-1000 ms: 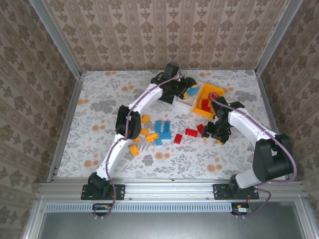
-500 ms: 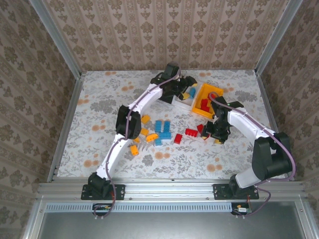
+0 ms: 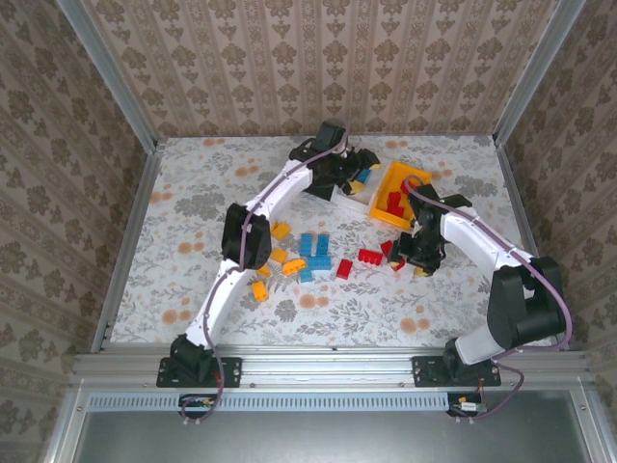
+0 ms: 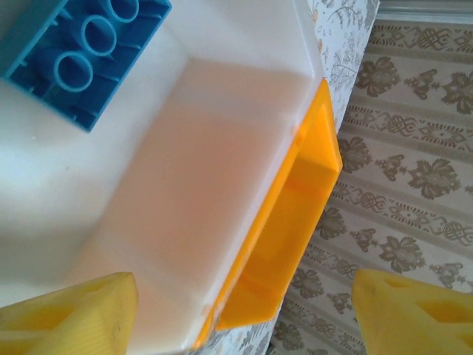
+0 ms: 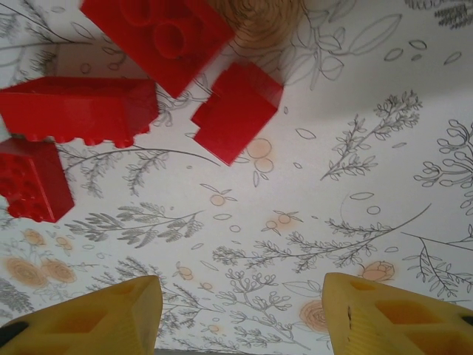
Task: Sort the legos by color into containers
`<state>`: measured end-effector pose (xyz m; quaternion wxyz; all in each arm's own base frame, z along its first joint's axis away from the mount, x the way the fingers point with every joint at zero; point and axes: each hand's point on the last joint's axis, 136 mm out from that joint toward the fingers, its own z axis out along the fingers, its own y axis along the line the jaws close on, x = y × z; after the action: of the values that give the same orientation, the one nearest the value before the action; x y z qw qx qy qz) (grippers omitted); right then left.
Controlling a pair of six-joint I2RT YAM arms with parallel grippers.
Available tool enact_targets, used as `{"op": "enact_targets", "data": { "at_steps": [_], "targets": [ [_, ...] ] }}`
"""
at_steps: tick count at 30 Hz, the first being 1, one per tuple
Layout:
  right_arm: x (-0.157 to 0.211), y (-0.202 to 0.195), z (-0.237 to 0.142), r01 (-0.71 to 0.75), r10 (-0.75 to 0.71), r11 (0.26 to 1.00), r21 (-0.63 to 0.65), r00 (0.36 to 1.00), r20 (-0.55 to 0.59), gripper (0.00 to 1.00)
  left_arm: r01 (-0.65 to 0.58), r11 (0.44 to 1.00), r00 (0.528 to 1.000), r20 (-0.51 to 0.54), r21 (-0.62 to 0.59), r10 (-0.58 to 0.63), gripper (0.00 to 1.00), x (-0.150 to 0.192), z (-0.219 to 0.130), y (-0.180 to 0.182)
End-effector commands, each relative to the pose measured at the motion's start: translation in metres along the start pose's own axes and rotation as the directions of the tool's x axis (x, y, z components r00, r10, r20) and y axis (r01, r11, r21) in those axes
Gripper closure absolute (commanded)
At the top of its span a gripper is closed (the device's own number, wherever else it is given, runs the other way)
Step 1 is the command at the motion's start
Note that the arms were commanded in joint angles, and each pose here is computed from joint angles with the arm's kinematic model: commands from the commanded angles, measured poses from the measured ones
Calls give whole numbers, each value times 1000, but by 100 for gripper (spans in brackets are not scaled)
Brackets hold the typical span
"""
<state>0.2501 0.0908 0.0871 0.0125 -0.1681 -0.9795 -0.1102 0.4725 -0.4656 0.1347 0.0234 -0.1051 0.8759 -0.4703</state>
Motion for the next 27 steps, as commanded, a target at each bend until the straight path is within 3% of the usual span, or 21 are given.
{"op": "enact_targets", "data": {
  "at_steps": [1,9,14,23,27],
  "targets": [
    [-4,13,-9,7,-6,1000,-20,1000,20,39,-147,989,988,47,-1,147,22,6,-64,-38],
    [-10,55,-11,79,-78,996,-36,996,38,39,-267,950,958,62,-162,280,22,20,-128,-15],
    [-12,98,0,142,-141,989,-41,990,24,39,-301,906,941,59,-299,332,21,30,-174,23],
    [-14,168,27,260,-260,965,-24,966,-8,40,-117,931,970,161,-347,182,20,47,-252,116],
    [-13,184,43,287,-287,958,-8,957,-29,40,-75,932,967,202,-354,155,19,57,-282,138]
  ]
}}
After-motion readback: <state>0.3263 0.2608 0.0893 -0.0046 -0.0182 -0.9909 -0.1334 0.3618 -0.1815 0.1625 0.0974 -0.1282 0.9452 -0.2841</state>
